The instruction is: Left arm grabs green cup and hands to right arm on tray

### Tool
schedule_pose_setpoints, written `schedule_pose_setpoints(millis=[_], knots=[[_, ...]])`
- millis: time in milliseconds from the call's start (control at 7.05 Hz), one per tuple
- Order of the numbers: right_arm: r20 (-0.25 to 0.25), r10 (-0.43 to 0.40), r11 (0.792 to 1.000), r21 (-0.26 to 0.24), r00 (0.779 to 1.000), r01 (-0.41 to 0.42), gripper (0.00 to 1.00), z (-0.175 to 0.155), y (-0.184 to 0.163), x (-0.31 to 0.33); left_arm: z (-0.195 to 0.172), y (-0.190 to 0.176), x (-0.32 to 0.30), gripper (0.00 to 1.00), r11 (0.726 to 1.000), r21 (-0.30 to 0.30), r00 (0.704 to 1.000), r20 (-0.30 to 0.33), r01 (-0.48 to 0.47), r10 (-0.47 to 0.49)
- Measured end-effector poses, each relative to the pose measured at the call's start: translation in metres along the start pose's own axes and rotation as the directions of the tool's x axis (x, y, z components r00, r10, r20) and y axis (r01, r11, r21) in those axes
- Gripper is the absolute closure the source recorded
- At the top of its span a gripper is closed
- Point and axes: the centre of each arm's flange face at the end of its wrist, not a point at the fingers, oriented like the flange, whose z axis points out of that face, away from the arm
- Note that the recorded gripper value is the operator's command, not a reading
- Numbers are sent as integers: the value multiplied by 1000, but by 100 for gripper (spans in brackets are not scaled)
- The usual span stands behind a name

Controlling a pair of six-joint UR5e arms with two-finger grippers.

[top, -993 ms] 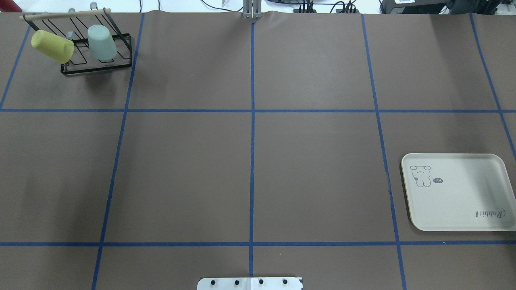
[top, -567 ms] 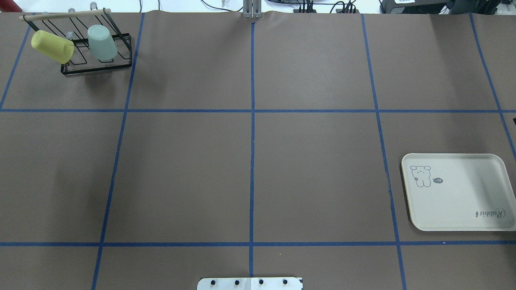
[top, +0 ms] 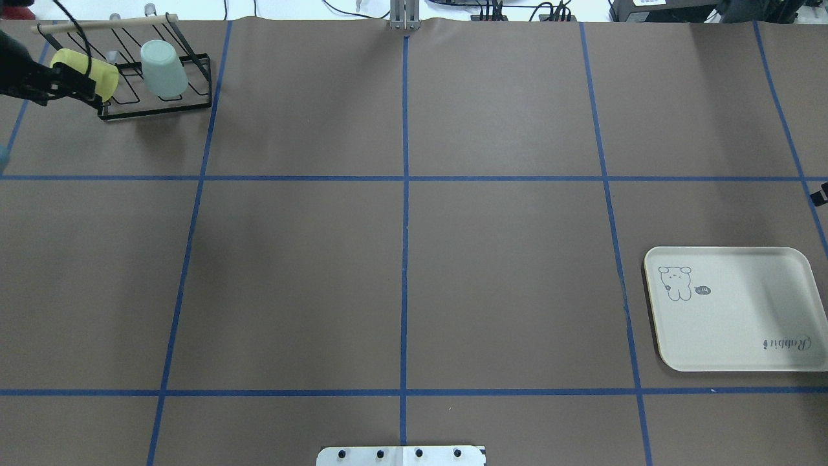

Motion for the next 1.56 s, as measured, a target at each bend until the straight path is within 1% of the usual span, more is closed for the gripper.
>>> schedule_pose_setpoints(millis=[142, 284, 567, 851, 993, 1418, 1560], knots=[[0, -6, 1000, -2, 1000, 6, 0, 2, -2, -3, 8, -29, 38, 5, 999, -3, 999, 14, 36, -35], [1, -11, 1000, -6, 1000, 11, 0, 4, -4, -6, 14, -50, 69, 5, 998, 0, 997, 43, 64, -64], [0, -10, 1000, -12, 1000, 10, 0, 8, -5, -5, 26, -69, 96, 5, 997, 17, 992, 98, 79, -80], [0, -9, 1000, -19, 1000, 9, 0, 11, -5, -4, 45, -81, 104, 6, 997, 47, 981, 178, 64, -71], [1, -9, 1000, -22, 1000, 9, 0, 13, -5, -4, 53, -82, 102, 6, 997, 50, 976, 204, 60, -69], [4, -7, 1000, -29, 1000, 7, 0, 16, -4, -4, 72, -89, 94, 7, 997, 37, 965, 251, 71, -78], [4, -6, 1000, -31, 1000, 7, 0, 17, -4, -4, 77, -94, 93, 9, 997, 39, 960, 269, 73, -81]])
